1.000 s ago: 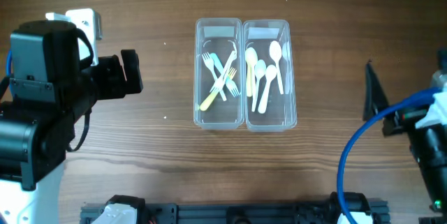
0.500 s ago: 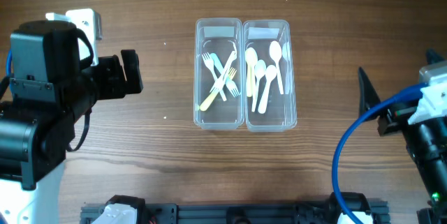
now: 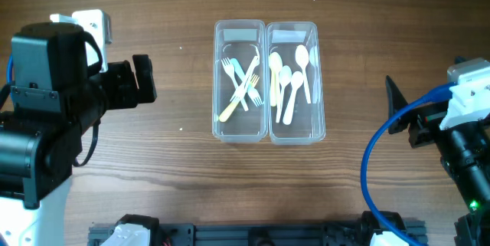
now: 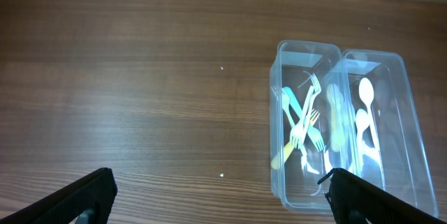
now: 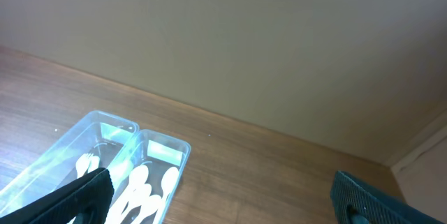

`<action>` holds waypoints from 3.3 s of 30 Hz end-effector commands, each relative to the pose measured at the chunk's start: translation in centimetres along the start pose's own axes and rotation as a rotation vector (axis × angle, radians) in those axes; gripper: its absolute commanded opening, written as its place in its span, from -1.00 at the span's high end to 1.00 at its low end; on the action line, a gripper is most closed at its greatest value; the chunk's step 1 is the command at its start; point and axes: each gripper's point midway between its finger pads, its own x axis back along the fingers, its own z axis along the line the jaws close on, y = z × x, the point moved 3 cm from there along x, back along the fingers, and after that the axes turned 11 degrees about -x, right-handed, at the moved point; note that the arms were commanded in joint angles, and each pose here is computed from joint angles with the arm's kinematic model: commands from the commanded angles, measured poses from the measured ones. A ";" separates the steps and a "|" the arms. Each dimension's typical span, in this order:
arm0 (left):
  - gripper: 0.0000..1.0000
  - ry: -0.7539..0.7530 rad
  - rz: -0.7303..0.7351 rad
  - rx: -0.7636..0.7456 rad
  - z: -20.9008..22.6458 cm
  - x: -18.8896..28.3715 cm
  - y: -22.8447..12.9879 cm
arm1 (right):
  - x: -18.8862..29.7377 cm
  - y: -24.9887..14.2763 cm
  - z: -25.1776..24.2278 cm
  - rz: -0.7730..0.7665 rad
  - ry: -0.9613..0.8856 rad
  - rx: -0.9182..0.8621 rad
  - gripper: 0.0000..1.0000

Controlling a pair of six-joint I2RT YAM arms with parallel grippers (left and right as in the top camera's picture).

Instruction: Pack container

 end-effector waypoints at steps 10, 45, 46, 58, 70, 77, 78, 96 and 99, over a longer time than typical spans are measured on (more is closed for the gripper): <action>-0.99 0.016 0.005 -0.021 0.3 -0.2 -0.1 | -0.2 0.0 0.3 0.002 0.019 0.008 -0.99; -0.99 -0.016 -0.437 0.075 1.4 -2.2 -1.7 | -0.2 0.0 0.3 0.002 0.019 0.009 -0.99; -1.00 -0.018 -0.449 0.075 1.4 -2.8 -2.4 | -0.2 0.0 0.3 0.002 0.019 0.009 -1.00; -1.00 -0.044 -0.567 0.068 0.0 -8.3 -13.2 | -0.2 -0.1 0.3 0.003 0.019 0.008 -0.99; -0.99 -0.041 -0.607 0.065 -0.4 -11.3 -17.9 | -0.2 -0.1 0.3 0.003 0.019 0.008 -1.00; -1.00 -0.010 -0.745 0.064 0.0 -11.8 -17.2 | -0.2 -0.1 0.3 0.003 0.019 0.008 -1.00; -1.00 -0.010 -0.750 0.063 -0.1 -12.1 -17.3 | -0.2 -0.1 0.3 0.003 0.019 0.008 -1.00; -0.99 0.008 -0.817 0.057 0.1 -13.4 -17.5 | -0.2 -0.1 0.3 0.003 0.019 0.008 -1.00; -1.00 0.005 -0.773 0.059 0.1 -14.1 -18.2 | -0.2 -0.1 0.3 0.003 0.019 0.008 -1.00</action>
